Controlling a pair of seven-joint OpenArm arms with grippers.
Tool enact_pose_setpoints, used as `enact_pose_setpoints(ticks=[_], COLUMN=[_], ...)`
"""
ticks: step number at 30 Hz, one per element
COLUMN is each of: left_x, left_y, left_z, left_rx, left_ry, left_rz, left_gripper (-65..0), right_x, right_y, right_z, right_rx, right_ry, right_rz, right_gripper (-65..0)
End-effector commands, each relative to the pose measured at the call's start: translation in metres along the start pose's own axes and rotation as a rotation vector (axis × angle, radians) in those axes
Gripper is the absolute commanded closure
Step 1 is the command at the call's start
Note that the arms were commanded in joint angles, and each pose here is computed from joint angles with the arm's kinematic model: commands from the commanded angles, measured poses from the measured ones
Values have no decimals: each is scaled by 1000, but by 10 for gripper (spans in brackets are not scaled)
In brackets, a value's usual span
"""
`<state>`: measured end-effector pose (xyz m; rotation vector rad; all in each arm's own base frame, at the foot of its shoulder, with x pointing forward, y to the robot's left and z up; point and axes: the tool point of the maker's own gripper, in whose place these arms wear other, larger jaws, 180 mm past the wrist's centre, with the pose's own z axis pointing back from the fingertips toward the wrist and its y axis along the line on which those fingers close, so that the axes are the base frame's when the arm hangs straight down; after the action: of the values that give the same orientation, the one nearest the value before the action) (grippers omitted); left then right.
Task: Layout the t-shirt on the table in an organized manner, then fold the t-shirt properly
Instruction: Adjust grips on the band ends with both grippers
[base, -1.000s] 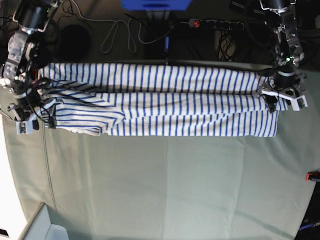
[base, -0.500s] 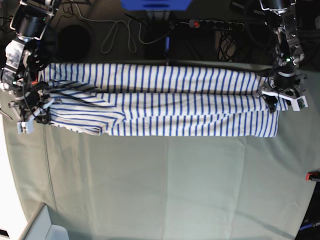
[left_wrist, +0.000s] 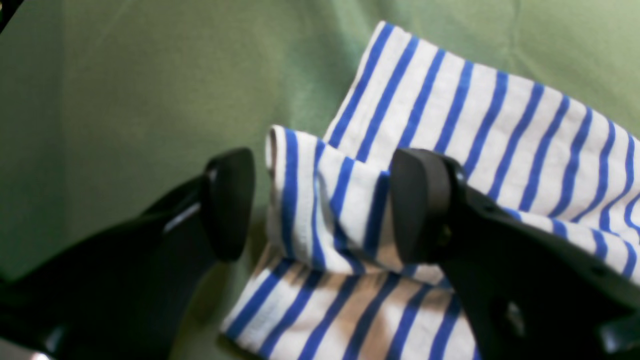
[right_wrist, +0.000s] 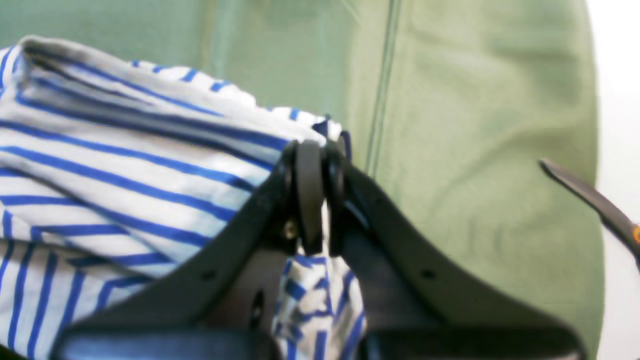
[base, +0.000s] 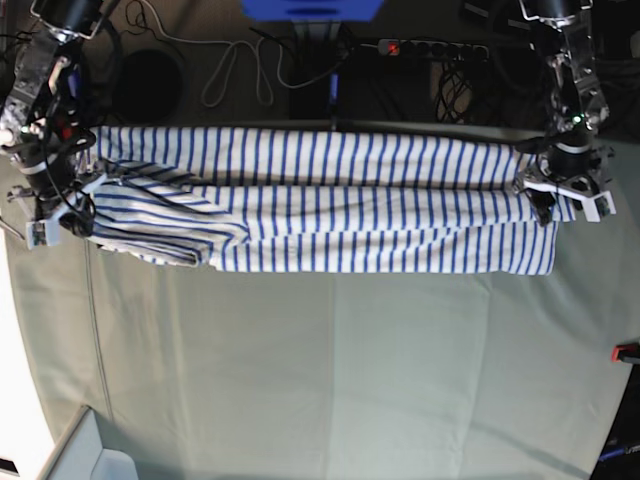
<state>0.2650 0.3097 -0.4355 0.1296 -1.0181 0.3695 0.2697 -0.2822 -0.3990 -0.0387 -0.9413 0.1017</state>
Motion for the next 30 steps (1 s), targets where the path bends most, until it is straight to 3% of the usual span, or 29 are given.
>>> enact_pose_setpoints(ticks=[1, 17, 25, 27, 30], left_x=[18, 20, 31, 39, 46], left_y=[2, 2, -1, -3, -6], left_z=[-1, 0, 3, 5, 12], left_rx=[0, -1, -10, -16, -25], left_ry=[-53, -60, -89, -109, -131], left_rz=[-10, -14, -22, -27, -40], left_gripper=[-415, -416, -417, -437, -516], right_x=[14, -45, -51, -52, -51], right_y=[-6, -2, 1, 2, 2], right_z=[4, 2, 2, 2, 1], right_rx=[0, 19, 28, 30, 30], right_ry=[-47, 79, 95, 97, 93], right_rz=[19, -71, -75, -76, -76], right_gripper=[0, 0, 0, 0, 0])
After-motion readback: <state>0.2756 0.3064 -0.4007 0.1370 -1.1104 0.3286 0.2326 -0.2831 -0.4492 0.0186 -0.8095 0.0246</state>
